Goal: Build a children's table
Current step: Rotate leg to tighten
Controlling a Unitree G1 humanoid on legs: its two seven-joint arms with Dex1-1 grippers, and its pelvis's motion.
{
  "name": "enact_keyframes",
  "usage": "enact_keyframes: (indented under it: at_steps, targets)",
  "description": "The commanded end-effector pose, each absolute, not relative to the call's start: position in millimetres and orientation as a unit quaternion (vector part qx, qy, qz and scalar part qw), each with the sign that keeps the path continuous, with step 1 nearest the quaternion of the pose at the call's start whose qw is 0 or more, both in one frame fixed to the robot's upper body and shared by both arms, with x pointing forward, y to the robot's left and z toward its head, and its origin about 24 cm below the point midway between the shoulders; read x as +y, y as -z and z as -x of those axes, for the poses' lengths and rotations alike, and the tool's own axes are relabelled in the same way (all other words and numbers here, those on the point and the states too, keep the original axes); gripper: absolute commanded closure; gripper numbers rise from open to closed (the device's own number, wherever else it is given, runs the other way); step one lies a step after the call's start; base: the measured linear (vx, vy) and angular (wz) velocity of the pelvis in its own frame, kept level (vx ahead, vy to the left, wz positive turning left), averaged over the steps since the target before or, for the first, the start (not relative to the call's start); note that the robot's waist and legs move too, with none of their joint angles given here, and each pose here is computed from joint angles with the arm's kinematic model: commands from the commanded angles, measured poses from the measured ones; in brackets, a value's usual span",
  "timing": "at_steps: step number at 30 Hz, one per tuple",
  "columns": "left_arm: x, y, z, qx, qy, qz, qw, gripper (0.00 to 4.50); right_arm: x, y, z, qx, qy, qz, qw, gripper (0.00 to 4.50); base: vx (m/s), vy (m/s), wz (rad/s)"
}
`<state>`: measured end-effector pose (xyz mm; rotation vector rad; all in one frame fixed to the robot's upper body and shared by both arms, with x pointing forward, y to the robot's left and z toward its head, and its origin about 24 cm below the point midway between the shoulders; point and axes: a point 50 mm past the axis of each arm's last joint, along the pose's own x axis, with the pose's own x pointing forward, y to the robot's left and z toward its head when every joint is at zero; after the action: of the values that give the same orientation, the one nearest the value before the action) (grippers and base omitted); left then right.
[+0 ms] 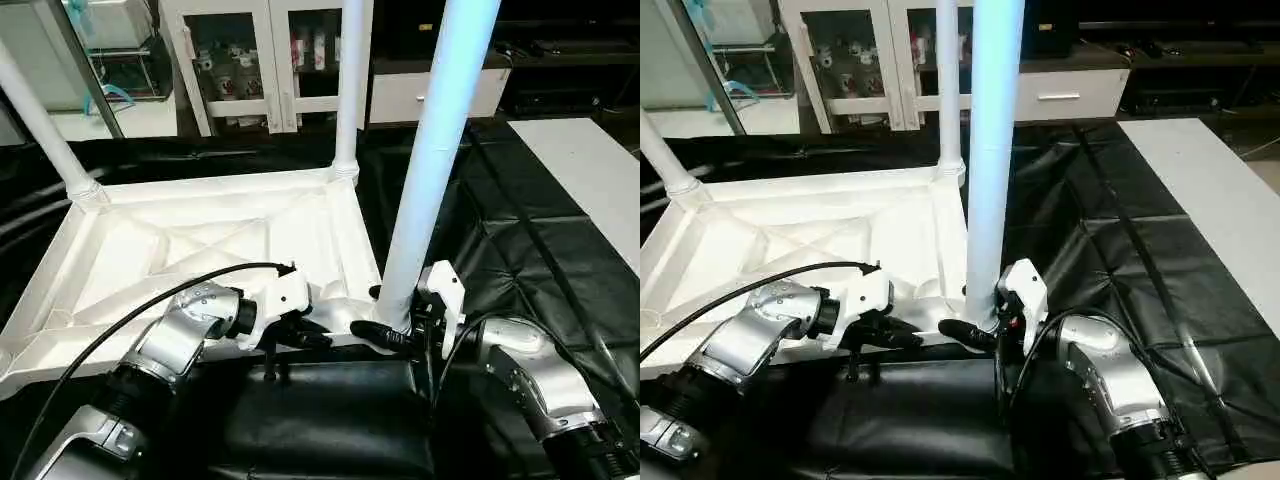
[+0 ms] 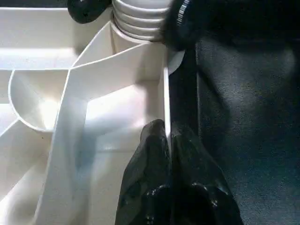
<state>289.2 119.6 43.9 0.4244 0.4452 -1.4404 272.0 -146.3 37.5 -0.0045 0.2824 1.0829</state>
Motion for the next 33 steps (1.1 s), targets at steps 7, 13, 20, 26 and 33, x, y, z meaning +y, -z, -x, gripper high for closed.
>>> enact_keyframes:
  at_steps: [7,13,20,26,33]
  targets:
    - [120.7,-35.4,-281.5,0.226,0.661,-0.19,0.69,4.5,-140.0,-35.4,-266.2,0.136,-0.526,-0.013,0.84,1.78,0.0,0.0,0.0]
    - [119.9,-33.4,-286.2,0.231,0.643,-0.19,0.705,4.5,-138.1,-28.2,-274.6,0.142,-0.475,0.007,0.869,1.83,0.0,0.0,0.0]
    - [94.2,-34.7,-327.6,0.22,0.463,-0.179,0.839,4.5,-116.2,-16.6,-312.7,0.164,-0.269,-0.006,0.949,1.84,0.0,0.0,0.0]
    - [71.8,-37.5,-342.2,0.232,0.375,-0.15,0.885,4.5,-97.6,-19.0,-332.6,0.174,-0.163,-0.052,0.97,1.85,-0.029,0.012,-0.01]
    - [46.8,-42.6,-349.7,0.193,0.338,-0.179,0.904,4.5,-88.3,-25.2,-349.0,0.169,-0.088,-0.07,0.979,1.85,0.0,0.0,0.0]
